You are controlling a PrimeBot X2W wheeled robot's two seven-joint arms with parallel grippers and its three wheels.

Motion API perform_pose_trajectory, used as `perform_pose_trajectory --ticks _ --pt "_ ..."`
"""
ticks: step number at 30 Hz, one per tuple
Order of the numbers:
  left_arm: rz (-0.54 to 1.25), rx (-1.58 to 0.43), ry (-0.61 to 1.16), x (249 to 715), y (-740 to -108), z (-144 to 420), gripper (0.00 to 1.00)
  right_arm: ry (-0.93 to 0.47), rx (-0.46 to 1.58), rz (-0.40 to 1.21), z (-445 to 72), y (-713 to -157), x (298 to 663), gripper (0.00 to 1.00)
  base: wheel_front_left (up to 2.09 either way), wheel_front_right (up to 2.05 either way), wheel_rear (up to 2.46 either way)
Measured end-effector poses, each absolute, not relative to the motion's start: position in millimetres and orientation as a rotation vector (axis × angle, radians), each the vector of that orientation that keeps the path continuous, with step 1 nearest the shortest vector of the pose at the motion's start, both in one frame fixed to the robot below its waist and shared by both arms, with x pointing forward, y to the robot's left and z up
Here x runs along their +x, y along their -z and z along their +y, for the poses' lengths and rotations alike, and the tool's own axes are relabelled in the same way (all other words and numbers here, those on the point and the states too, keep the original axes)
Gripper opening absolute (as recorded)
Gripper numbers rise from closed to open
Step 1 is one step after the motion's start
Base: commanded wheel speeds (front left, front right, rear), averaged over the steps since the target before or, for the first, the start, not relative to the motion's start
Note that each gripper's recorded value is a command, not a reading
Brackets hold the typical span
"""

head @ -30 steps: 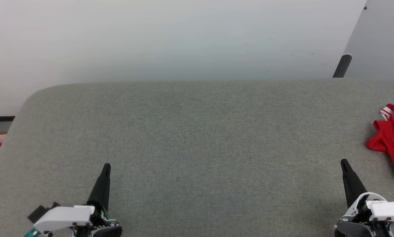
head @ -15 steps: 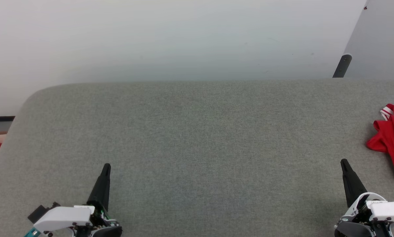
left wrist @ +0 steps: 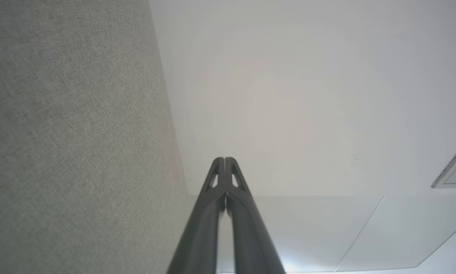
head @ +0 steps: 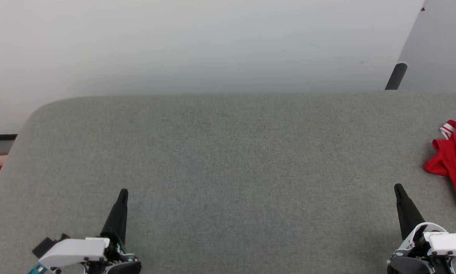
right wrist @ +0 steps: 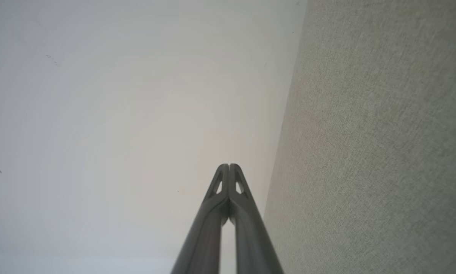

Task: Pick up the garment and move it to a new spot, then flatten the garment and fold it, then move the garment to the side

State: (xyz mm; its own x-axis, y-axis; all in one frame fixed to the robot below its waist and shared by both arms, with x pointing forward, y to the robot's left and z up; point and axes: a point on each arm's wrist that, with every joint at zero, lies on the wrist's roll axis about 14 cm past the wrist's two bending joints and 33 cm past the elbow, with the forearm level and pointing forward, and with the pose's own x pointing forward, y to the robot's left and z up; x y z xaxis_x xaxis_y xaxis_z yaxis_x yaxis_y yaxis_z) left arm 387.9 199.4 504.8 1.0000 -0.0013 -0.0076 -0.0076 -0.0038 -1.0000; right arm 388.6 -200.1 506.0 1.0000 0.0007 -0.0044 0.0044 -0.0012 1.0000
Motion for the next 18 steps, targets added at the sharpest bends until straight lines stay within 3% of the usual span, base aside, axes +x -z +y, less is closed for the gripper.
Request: perform_pose_trajectory --ticks 18 --pt "0.007 -1.574 -0.005 387.9 -504.8 199.4 0.00 0.003 1.572 0.004 -200.1 -506.0 388.6 0.00 0.00 0.00 0.00"
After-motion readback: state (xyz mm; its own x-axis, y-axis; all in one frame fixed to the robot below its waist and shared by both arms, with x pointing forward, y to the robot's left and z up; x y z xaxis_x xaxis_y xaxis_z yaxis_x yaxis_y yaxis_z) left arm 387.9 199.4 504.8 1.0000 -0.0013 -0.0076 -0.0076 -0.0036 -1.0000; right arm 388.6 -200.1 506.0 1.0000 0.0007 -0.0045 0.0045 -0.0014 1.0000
